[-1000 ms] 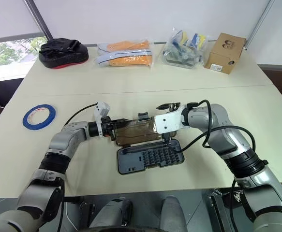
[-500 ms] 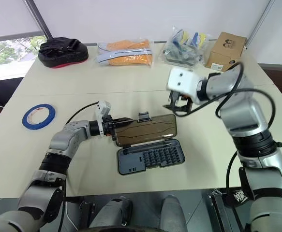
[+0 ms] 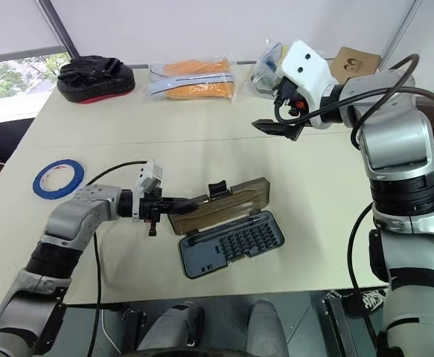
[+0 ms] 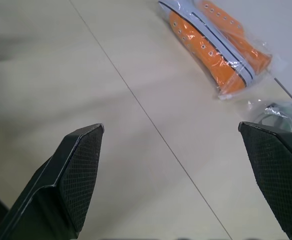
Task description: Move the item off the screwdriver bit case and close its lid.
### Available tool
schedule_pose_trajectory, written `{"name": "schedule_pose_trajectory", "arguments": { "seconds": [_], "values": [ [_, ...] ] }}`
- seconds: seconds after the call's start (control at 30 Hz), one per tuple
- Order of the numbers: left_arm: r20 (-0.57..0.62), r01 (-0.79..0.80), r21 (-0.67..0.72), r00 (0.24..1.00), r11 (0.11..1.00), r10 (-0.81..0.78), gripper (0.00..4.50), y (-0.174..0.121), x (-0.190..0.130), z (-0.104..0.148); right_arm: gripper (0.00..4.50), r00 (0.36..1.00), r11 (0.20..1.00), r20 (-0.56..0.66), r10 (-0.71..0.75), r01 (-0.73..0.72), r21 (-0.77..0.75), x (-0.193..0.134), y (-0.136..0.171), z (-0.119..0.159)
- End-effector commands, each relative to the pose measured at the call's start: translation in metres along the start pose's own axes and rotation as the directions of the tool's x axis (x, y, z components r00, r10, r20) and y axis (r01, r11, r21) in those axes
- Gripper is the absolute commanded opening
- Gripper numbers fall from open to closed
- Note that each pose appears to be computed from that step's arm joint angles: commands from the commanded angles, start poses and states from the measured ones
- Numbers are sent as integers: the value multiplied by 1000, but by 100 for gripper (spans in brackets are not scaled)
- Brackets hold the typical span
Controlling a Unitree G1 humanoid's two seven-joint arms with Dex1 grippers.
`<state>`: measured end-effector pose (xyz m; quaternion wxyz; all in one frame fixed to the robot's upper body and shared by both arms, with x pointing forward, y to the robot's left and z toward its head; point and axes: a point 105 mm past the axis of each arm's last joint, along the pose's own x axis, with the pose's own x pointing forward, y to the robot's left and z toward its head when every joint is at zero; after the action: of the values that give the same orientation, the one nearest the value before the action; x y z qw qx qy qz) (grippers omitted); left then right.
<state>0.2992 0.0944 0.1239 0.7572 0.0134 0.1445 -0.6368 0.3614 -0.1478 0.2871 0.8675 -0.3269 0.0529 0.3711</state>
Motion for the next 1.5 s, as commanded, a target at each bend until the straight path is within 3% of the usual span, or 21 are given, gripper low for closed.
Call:
{"name": "schedule_pose_trajectory", "arguments": {
  "seconds": [0.03,0.4,0.57,0.7,0.83,1.0,1.17,1.3,1.37,1.5],
  "values": [
    [17,78,49,997,996,-79,0,-16,3,15,448,999,1000,34,-20,20,-19,-3,-2,7],
    [-92,254,44,964,966,-250,0,-45,12,3,448,999,999,20,35,-35,38,-1,7,-2],
    [-195,278,17,943,961,-269,0,-42,11,-26,448,971,952,56,232,-238,191,1,46,-19],
    [-207,269,31,944,963,-257,0,-39,14,-29,448,941,897,88,327,-339,285,-2,70,-30],
    [-197,269,36,946,962,-257,0,-39,17,-26,448,896,828,105,432,-440,347,-14,90,-44],
    [-173,262,53,953,964,-250,0,-38,22,-16,448,805,724,202,558,-591,356,-35,112,-36],
    [-144,271,70,955,960,-259,0,-36,31,-2,448,694,600,188,695,-704,380,-54,149,-47],
    [-132,292,64,950,954,-282,0,-37,36,4,448,659,560,181,730,-729,393,-56,165,-54],
    [-142,317,50,941,947,-307,0,-40,39,2,448,639,534,186,747,-742,405,-53,175,-57],
    [-263,365,4,898,931,-351,0,-45,39,-35,448,625,515,168,763,-743,427,-41,195,-70]
  ]
}}
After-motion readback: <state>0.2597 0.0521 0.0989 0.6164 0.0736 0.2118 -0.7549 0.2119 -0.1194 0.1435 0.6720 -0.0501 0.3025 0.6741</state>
